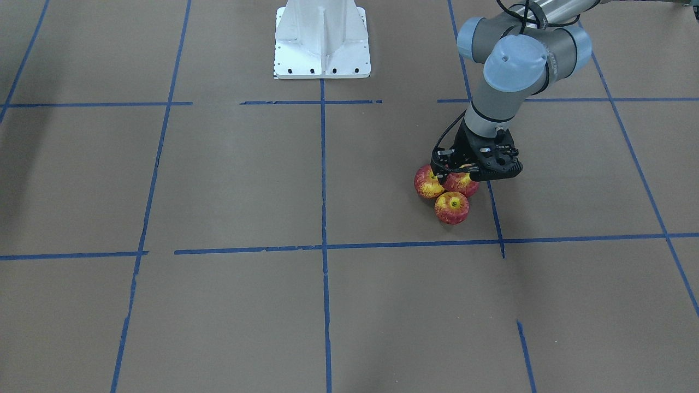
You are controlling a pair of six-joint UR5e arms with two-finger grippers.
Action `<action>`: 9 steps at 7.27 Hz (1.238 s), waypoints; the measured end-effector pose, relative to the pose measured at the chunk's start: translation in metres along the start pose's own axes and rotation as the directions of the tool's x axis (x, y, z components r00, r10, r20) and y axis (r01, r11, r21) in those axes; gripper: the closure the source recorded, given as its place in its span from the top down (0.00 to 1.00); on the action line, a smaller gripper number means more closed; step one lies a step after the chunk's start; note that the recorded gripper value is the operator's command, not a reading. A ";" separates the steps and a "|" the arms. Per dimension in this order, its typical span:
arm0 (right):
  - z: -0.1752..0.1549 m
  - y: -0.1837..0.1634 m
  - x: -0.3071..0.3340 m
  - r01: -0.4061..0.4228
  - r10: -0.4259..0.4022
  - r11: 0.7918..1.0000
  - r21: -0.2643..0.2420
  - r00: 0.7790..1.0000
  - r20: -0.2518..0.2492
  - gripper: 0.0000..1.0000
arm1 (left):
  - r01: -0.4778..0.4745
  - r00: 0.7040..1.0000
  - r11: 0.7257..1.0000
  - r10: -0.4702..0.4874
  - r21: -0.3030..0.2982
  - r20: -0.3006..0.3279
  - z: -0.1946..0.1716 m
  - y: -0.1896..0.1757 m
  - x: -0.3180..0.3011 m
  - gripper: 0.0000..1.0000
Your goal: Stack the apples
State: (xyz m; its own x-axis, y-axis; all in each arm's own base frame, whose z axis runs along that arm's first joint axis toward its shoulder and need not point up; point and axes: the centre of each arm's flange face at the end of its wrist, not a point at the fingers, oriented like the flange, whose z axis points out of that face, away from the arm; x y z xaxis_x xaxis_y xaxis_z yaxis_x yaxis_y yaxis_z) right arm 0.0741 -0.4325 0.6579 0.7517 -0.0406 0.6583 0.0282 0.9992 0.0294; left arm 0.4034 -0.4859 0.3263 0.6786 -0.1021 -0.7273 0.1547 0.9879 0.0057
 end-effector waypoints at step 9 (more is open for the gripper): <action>0.000 0.000 0.000 -0.001 0.001 1.000 0.000 1.000 0.000 1.00 | -0.075 0.996 0.991 0.079 0.110 -0.031 -0.078 -0.020 -0.061 1.00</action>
State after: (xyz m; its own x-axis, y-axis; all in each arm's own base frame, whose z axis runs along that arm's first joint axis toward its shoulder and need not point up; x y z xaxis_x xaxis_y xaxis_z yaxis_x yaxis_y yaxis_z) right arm 0.0741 -0.4325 0.6580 0.7517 -0.0392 0.6583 0.0273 0.9992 0.0284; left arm 0.3032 -0.4902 0.3173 0.6663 -0.0204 -0.7454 0.1814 0.9740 0.1355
